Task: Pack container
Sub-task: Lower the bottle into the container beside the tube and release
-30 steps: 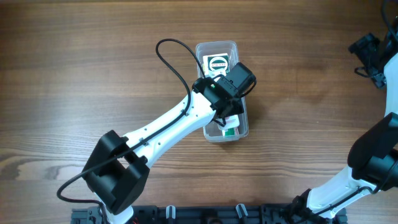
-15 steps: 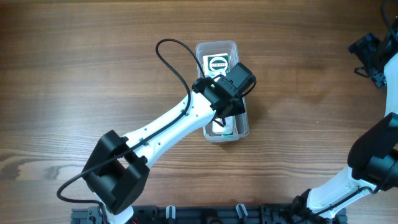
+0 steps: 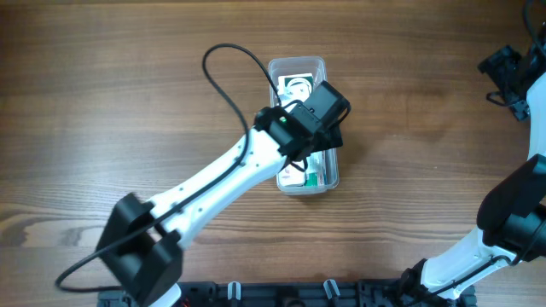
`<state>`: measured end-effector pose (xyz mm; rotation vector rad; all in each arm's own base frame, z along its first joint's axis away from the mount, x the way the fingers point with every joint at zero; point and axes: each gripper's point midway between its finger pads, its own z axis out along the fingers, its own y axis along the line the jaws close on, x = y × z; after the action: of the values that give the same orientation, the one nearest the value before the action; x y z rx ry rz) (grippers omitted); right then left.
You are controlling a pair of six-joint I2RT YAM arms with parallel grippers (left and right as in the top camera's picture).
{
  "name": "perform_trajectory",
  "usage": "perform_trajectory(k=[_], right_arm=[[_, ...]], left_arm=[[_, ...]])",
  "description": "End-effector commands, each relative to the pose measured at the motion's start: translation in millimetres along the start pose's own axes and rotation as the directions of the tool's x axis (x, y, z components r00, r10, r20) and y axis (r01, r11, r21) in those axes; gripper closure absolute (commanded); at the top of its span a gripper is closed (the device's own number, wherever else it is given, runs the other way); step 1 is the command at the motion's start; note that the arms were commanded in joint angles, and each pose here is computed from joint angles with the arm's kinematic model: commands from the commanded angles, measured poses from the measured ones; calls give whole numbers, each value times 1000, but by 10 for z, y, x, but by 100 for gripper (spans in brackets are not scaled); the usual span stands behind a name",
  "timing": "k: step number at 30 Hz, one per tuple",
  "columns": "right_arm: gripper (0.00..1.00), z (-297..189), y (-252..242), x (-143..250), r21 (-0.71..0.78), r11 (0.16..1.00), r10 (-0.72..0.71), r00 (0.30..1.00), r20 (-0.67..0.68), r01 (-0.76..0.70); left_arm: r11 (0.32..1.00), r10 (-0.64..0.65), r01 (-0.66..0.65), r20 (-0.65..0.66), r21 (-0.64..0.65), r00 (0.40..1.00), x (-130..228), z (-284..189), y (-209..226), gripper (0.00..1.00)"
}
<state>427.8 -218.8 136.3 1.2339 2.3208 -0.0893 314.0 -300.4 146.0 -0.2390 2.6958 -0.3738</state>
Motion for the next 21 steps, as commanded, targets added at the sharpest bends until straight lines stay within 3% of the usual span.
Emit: perform_trajectory(k=[1,7,16,21], right_arm=[[0,60,1,30,1,1000,11,1000,-12,-11],[0,60,1,30,1,1000,11,1000,-12,-11],[0,60,1,30,1,1000,11,1000,-12,-11],[0,60,1,30,1,1000,11,1000,-12,-11]], left_arm=[[998,13,-19,121,53,993,-235,-511,-5,0],[999,4,4,265,-32,964,-423,-1091,380,0],[999,7,3,260,-38,966,-387,-1195,455,0],[998,28,-17,178,-60,984,-219,-1158,526,0]])
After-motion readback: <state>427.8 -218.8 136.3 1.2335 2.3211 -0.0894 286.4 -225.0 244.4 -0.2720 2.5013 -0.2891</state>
